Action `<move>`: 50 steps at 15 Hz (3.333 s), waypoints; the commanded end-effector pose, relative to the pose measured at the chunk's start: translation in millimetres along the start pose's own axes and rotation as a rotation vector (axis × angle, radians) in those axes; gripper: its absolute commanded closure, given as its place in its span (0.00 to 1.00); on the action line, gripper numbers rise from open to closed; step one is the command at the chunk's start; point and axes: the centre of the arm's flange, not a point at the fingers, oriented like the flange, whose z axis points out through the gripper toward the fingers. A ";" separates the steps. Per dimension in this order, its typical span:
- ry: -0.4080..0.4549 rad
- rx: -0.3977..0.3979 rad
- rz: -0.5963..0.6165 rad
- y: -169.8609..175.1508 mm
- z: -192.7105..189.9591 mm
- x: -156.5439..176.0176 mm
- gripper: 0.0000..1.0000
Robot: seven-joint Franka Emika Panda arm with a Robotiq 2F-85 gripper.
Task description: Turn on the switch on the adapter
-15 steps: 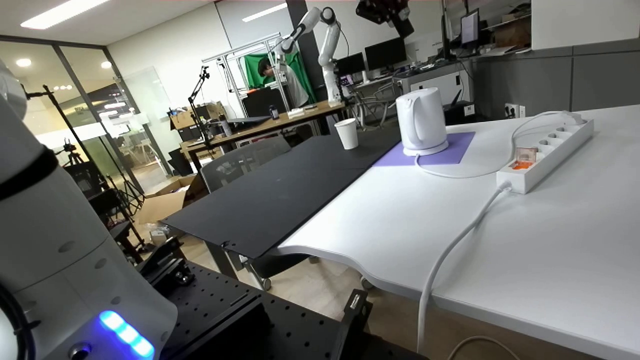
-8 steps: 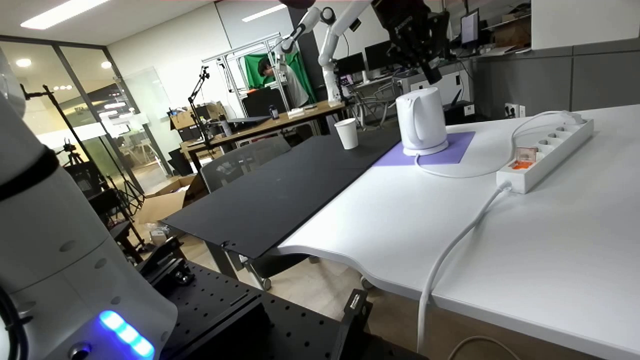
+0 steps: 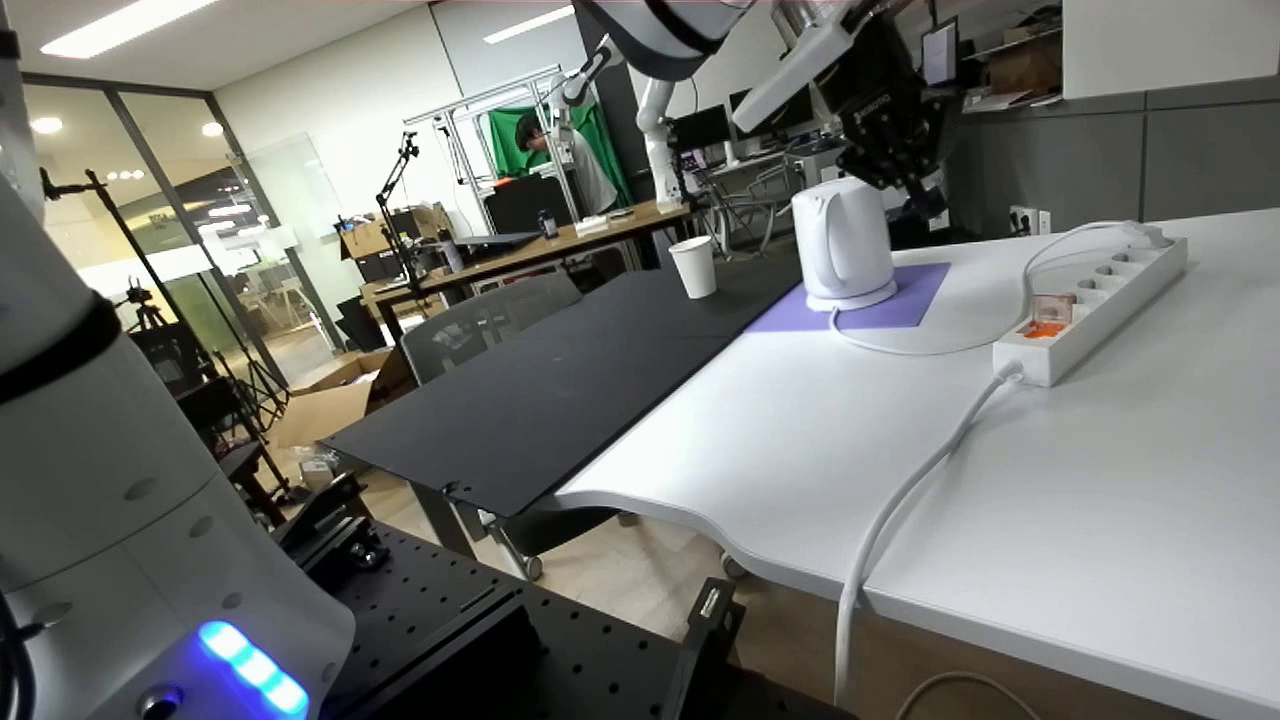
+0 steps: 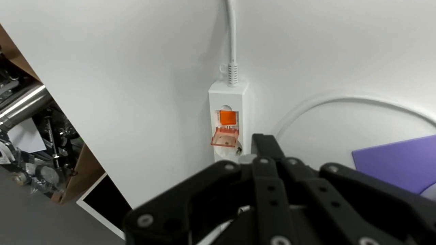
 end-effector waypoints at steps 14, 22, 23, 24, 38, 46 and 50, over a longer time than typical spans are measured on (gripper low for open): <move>-0.058 -0.048 0.066 11.7 72.0 25.9 0.99; -0.055 -0.051 0.077 11.5 76.8 27.9 1.00; -0.052 -0.062 0.090 10.3 83.2 29.0 1.00; -0.051 -0.065 0.096 9.5 89.1 29.6 1.00; 0.009 -0.104 0.131 2.0 143.9 39.1 1.00; -0.029 -0.121 0.143 0.7 158.0 46.3 1.00; -0.079 -0.141 0.168 5.4 169.1 52.1 1.00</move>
